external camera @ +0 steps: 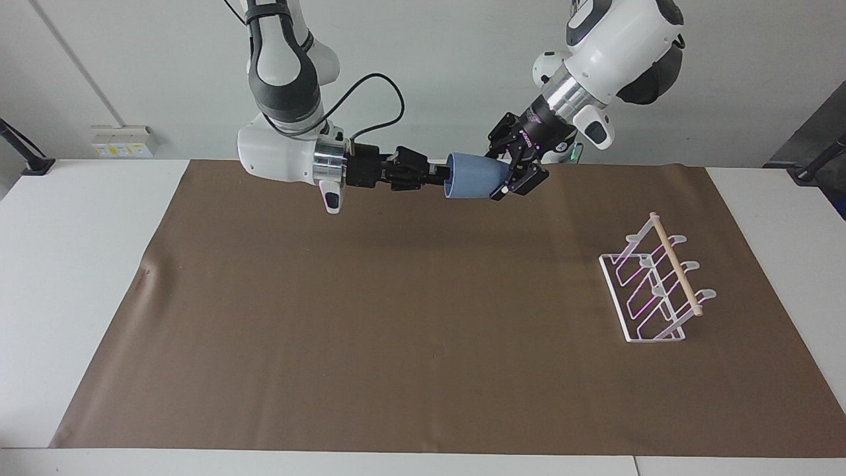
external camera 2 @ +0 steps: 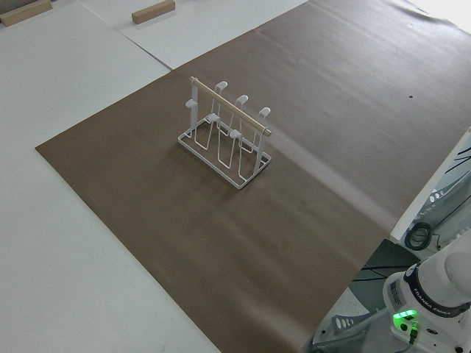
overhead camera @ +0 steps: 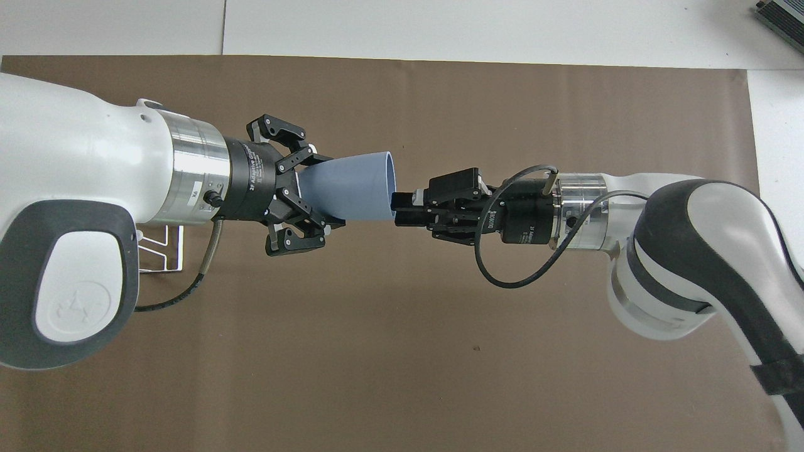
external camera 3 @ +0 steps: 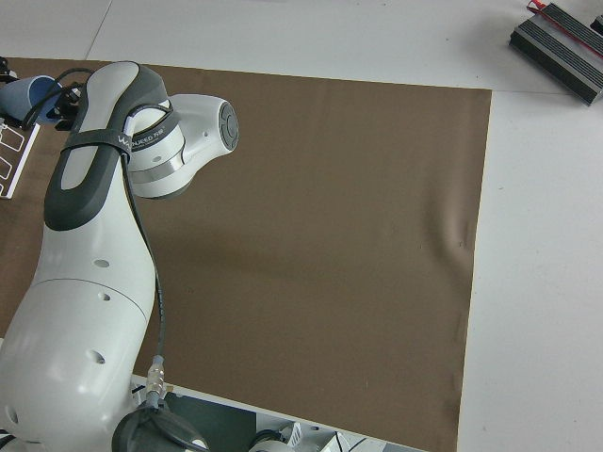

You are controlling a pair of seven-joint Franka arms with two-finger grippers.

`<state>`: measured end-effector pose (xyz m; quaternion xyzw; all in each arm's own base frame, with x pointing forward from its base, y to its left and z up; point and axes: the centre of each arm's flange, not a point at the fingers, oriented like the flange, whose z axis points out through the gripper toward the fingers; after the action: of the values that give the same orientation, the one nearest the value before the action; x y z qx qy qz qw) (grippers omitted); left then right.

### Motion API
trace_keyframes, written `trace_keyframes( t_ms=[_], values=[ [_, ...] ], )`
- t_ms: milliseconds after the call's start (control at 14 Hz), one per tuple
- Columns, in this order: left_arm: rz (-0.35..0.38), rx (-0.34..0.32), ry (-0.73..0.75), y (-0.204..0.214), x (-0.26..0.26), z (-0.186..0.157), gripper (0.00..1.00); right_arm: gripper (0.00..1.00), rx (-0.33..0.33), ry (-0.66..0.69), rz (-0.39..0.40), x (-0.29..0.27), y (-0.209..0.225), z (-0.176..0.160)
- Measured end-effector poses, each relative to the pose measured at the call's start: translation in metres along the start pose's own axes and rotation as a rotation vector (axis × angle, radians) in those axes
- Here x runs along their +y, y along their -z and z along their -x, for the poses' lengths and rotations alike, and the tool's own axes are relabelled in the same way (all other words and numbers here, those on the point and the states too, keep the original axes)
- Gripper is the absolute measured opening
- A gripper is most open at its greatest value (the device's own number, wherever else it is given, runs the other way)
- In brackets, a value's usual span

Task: Hang cup on cup holder
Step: 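Carry the cup with the left gripper to the wire rack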

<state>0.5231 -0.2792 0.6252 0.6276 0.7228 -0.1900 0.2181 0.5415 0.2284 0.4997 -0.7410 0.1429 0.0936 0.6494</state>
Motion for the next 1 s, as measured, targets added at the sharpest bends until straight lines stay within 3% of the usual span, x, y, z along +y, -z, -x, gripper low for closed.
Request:
trace_keyframes(
  t_ms=[214, 357, 571, 1000],
  values=[
    [0.003, 0.005, -0.006, 0.0, 0.001, -0.001, 0.77, 0.76, 0.001, 0.013, 0.017, -0.002, 0.002, 0.002],
    [0.015, 0.032, -0.075, 0.0, 0.002, -0.004, 0.77, 0.98, 0.008, 0.046, 0.112, 0.005, 0.012, -0.002],
    [0.032, 0.088, -0.176, -0.001, 0.007, -0.014, 0.77, 1.0, 0.034, 0.111, 0.288, 0.014, 0.04, -0.01],
    [0.085, 0.352, -0.537, -0.028, 0.011, -0.074, 0.77, 1.0, 0.082, 0.29, 0.737, 0.015, 0.101, -0.015]
  ],
)
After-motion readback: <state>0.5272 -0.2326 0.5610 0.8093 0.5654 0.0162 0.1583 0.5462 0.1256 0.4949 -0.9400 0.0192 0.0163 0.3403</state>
